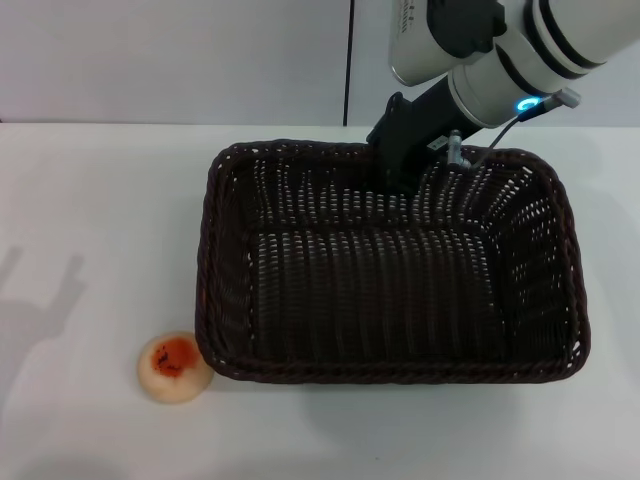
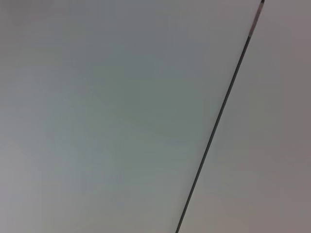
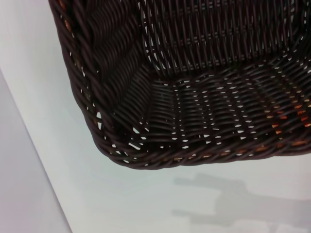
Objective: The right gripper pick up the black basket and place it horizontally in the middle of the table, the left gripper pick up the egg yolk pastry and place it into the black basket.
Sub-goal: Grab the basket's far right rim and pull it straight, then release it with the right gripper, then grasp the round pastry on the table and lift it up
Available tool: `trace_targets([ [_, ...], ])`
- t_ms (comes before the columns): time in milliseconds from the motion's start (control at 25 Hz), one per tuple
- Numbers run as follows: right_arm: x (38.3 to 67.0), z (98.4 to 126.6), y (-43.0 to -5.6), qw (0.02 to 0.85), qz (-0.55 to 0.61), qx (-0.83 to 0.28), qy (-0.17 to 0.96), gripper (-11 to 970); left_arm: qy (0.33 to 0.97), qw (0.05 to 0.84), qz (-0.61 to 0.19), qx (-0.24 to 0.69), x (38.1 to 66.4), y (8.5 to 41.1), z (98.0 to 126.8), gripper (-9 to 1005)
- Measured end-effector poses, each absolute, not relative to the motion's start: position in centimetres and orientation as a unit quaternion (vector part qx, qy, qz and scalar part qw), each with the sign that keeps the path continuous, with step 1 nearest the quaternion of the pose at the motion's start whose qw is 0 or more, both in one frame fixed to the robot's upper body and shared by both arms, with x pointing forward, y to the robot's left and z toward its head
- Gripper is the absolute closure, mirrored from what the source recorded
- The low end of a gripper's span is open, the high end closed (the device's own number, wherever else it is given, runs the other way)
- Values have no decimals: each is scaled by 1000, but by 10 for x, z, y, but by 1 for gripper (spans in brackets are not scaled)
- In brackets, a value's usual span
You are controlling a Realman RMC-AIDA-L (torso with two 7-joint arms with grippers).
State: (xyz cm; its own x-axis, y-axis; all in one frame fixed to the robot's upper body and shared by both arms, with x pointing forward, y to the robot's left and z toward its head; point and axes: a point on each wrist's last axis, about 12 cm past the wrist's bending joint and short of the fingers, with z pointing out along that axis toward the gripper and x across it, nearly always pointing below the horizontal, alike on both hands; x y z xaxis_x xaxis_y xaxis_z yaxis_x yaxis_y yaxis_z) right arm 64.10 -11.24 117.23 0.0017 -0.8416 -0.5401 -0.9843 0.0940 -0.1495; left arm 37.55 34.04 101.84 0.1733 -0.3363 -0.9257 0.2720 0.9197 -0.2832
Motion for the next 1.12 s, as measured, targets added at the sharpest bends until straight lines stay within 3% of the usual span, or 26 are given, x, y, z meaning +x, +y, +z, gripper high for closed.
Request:
trace_targets([
  [480, 638, 1166, -113, 250, 145, -649, 704, 650, 614, 763, -199, -27, 373, 340, 1017, 225],
  [680, 638, 1169, -115, 255, 143, -649, 703, 413, 614, 763, -200, -26, 374, 341, 1018, 226],
  [1120, 632, 1193, -131, 318, 132, -626, 700, 236, 622, 755, -205, 0, 374, 346, 1019, 229],
])
